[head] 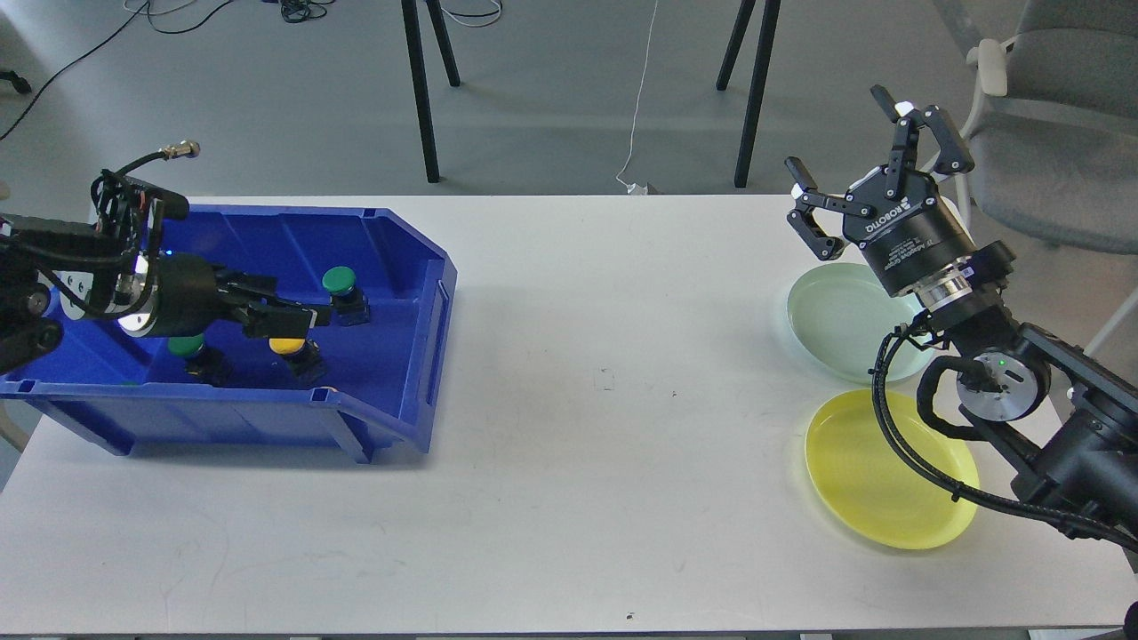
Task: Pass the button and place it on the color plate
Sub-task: 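Grasp the yellow-capped button in the bin with the left gripper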
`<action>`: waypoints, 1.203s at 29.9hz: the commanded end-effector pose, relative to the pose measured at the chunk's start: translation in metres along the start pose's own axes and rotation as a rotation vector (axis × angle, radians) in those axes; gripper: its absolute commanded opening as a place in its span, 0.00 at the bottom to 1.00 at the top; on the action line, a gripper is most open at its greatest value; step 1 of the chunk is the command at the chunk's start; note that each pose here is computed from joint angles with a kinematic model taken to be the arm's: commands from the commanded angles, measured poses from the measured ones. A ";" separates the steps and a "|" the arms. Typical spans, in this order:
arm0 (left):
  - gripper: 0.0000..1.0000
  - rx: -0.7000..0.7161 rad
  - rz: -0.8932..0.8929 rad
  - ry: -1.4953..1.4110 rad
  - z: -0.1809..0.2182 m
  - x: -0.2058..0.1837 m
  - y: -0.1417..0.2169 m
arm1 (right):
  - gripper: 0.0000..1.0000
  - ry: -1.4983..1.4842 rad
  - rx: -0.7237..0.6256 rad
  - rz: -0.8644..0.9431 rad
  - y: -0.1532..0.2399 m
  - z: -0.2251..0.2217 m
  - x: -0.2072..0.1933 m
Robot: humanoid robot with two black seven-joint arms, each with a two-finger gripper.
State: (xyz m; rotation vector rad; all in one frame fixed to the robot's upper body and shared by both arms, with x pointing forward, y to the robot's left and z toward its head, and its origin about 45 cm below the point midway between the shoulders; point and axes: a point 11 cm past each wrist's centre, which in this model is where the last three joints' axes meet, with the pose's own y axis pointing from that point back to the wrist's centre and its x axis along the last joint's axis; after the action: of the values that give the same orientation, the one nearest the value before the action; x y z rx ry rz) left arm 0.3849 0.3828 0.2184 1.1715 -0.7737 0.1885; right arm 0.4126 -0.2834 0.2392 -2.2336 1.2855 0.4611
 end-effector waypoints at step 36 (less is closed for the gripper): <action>0.72 0.019 -0.089 0.052 -0.007 -0.036 -0.025 | 0.99 0.003 -0.004 0.015 0.007 0.000 0.005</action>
State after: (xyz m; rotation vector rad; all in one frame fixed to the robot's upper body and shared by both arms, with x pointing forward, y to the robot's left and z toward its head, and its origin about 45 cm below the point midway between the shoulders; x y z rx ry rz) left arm 0.3751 0.3879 0.1768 1.2124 -0.6761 0.1531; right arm 0.4095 -0.2888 0.2350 -2.2312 1.3029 0.4672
